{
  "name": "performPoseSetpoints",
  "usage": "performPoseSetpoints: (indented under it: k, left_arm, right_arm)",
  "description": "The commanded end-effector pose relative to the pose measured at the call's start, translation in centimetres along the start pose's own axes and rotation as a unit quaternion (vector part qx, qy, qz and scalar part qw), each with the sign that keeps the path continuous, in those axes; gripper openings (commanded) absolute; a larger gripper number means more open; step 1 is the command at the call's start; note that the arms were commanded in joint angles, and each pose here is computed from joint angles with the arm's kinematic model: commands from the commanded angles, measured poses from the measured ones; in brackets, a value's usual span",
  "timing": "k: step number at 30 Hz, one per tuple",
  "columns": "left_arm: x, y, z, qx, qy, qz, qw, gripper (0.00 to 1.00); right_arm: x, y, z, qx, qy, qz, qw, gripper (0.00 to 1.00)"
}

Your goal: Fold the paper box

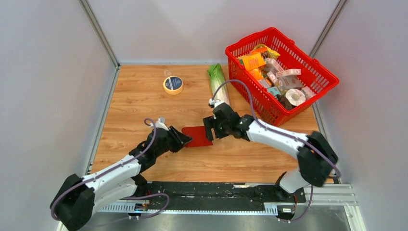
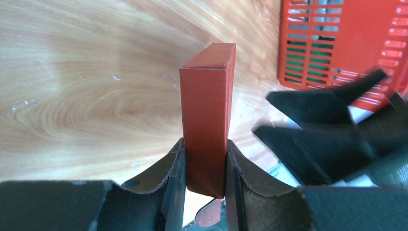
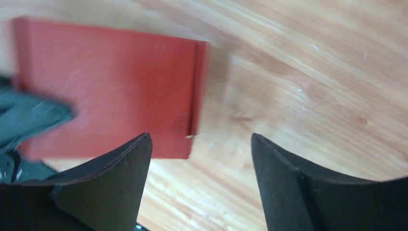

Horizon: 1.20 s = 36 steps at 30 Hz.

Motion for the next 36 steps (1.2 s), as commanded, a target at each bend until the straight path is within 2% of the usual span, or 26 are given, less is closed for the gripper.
performPoseSetpoints:
  k: [1,2,3,4,6,7,10,11,17,22,27,32,36]
  left_arm:
    - [-0.5,-0.7,3.4,0.022,0.084,0.008,0.996,0.28]
    - [-0.3,-0.8,3.9,0.022,0.087,0.02,0.996,0.28]
    - [0.3,-1.2,4.6,0.009,0.08,0.033,0.996,0.27]
    - [0.1,-1.5,5.1,0.0,0.093,0.06,0.994,0.27]
    - [-0.1,-1.5,5.8,-0.016,0.099,0.097,0.99,0.27]
    - [-0.4,-2.2,6.2,-0.034,0.116,0.131,0.984,0.27]
    - [-1.4,-2.6,6.7,-0.073,0.151,0.181,0.969,0.22]
    - [-1.6,-2.6,6.9,-0.076,0.158,0.186,0.967,0.21]
    - [-1.7,-2.9,8.4,-0.089,0.157,0.206,0.962,0.21]
    - [-1.8,-2.6,9.0,-0.087,0.152,0.217,0.96,0.22]
    - [-2.0,-2.6,9.1,-0.082,0.159,0.219,0.959,0.22]
    - [-1.7,-2.8,9.2,-0.084,0.153,0.22,0.96,0.24]
    - [-1.6,-2.7,9.0,-0.086,0.144,0.213,0.962,0.32]
  right_arm:
    - [-0.2,4.8,7.1,0.001,-0.156,0.203,0.967,0.82]
    - [-2.1,4.6,6.9,0.01,-0.163,0.239,0.957,0.83]
    - [-2.1,6.7,7.7,0.057,-0.208,0.266,0.939,0.84]
    - [-3.8,8.3,9.0,0.095,-0.227,0.327,0.912,0.84]
    - [-4.7,9.1,9.4,0.104,-0.28,0.353,0.887,0.85]
    - [-5.4,9.8,9.5,0.105,-0.29,0.392,0.867,0.85]
    - [-5.6,11.2,9.5,0.087,-0.298,0.432,0.847,0.85]
    - [-5.6,11.2,8.7,0.055,-0.297,0.457,0.837,0.85]
    - [-6.5,13.3,7.0,-0.003,-0.305,0.534,0.788,0.82]
    - [-7.0,13.8,6.1,-0.03,-0.327,0.553,0.766,0.78]
    - [-6.5,13.4,6.8,-0.094,-0.382,0.54,0.744,0.67]
    - [-7.0,13.0,7.2,-0.106,-0.405,0.514,0.749,0.52]
    - [-7.5,13.0,6.9,-0.096,-0.404,0.507,0.756,0.46]
Point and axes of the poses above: each gripper's point midway between its finger pads, its own z axis back along the fingers, its own y axis along the line the jaws close on, x = y × z, the point moved 4 cm from there along z, back along the fingers, and after that the axes turned 9 degrees about -z, right-handed, at the moved point
